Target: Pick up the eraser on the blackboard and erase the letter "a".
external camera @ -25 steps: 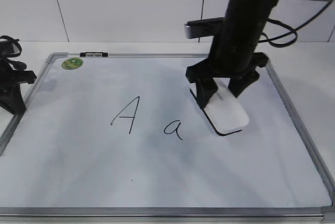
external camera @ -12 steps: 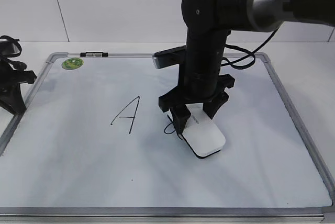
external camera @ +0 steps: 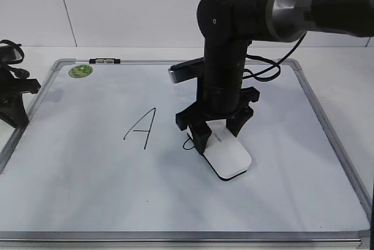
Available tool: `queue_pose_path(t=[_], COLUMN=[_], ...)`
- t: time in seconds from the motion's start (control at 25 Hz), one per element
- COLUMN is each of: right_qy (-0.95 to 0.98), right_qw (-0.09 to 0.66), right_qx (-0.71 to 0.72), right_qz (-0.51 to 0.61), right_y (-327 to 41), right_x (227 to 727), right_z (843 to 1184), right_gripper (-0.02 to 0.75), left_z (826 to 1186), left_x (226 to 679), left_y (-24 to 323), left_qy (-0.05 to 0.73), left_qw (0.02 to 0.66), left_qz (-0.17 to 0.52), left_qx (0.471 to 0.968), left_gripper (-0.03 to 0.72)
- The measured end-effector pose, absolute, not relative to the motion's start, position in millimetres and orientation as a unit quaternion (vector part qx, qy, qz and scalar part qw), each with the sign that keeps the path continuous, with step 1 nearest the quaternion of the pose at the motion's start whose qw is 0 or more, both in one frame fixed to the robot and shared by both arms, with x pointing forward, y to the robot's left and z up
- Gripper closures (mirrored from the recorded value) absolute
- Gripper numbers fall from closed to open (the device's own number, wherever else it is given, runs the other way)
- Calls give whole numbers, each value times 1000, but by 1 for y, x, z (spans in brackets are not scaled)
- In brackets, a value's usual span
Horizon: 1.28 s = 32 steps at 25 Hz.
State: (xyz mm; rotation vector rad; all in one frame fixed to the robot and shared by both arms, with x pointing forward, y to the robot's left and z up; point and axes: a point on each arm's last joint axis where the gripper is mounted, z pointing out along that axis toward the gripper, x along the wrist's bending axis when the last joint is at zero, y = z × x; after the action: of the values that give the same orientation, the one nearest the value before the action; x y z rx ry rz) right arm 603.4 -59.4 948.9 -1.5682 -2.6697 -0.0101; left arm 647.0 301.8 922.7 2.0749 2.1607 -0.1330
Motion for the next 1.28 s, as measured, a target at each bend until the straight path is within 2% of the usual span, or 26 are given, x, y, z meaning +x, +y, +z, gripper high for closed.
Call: queue_pose_path(t=[0.52,1.28], right_qy=[-900,-876], right_qw=[2,2], right_qx=[-435,-482], right_qz=[5,4], right_y=[-10,-27], right_x=[566,581], right_z=[948,948], right_gripper=[188,188], left_z=[923,922], left_x=[647,647], left_y=[301,301], left_qy=[721,720], left_qw=[75,75], left_qz=[-48,-50], left_qx=[688,688], left_gripper=[673,673])
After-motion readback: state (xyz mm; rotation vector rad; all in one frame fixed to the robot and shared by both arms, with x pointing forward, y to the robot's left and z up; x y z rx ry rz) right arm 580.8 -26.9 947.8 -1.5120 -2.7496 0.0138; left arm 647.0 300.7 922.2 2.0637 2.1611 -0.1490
